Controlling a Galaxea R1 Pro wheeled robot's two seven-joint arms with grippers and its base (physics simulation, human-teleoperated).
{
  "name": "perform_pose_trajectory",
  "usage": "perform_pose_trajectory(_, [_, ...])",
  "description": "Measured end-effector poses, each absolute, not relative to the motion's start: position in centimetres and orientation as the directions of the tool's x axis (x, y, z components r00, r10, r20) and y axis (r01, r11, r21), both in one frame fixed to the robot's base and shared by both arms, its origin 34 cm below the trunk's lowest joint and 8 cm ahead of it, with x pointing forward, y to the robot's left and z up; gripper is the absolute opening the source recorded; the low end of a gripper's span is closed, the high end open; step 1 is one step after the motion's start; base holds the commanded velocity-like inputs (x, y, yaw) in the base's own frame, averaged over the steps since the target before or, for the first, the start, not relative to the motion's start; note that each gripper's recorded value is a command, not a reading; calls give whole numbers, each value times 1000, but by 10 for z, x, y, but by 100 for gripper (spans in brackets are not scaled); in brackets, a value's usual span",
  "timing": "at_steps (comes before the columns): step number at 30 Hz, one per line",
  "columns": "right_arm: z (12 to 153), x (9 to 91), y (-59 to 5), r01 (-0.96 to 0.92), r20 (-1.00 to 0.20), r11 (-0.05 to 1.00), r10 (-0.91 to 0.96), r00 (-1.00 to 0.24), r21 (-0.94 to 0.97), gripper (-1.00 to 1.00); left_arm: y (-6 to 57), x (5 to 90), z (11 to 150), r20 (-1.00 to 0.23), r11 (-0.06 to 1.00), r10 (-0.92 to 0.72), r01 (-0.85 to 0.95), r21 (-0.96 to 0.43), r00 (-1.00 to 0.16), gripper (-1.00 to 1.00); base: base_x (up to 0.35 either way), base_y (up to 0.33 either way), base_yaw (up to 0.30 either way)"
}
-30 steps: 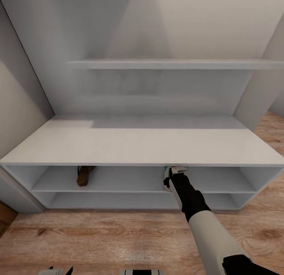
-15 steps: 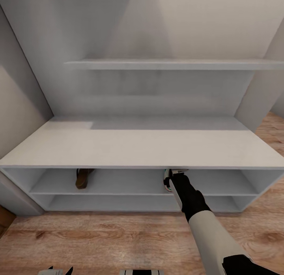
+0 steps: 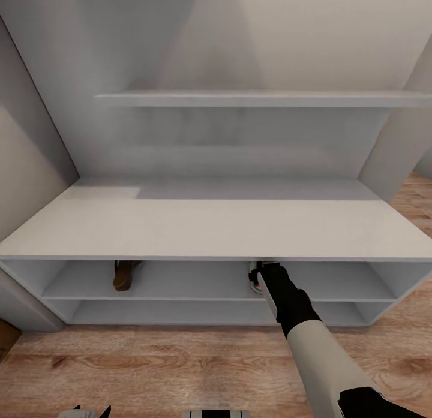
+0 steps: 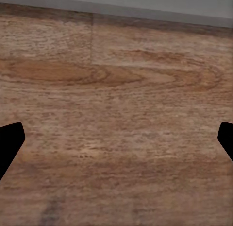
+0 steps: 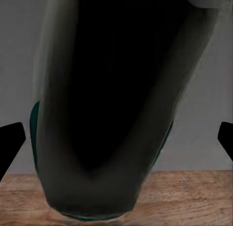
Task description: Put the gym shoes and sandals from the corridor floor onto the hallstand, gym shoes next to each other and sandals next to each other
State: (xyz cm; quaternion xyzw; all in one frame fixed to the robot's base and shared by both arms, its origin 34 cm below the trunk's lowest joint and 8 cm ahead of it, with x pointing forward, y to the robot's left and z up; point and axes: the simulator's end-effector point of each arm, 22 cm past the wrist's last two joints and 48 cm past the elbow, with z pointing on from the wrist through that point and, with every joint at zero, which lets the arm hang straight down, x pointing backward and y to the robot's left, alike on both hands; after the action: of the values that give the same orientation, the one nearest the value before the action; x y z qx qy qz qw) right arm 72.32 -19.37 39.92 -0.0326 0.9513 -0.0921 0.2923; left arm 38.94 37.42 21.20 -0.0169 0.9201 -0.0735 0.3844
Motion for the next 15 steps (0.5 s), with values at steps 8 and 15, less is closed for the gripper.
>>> perform_pose_trajectory(8, [399,723,-194,-8,-550,981,-115,-827,-194,100,374,389,212,-705,989,-88,25,-148,-704,100,-62,0,0])
perform_pose_trajectory(15, [399,724,-195,-8,-550,980,-119,-827,-200,100,374,389,212,-705,989,-88,25,-148,-704,100,-276,0,0])
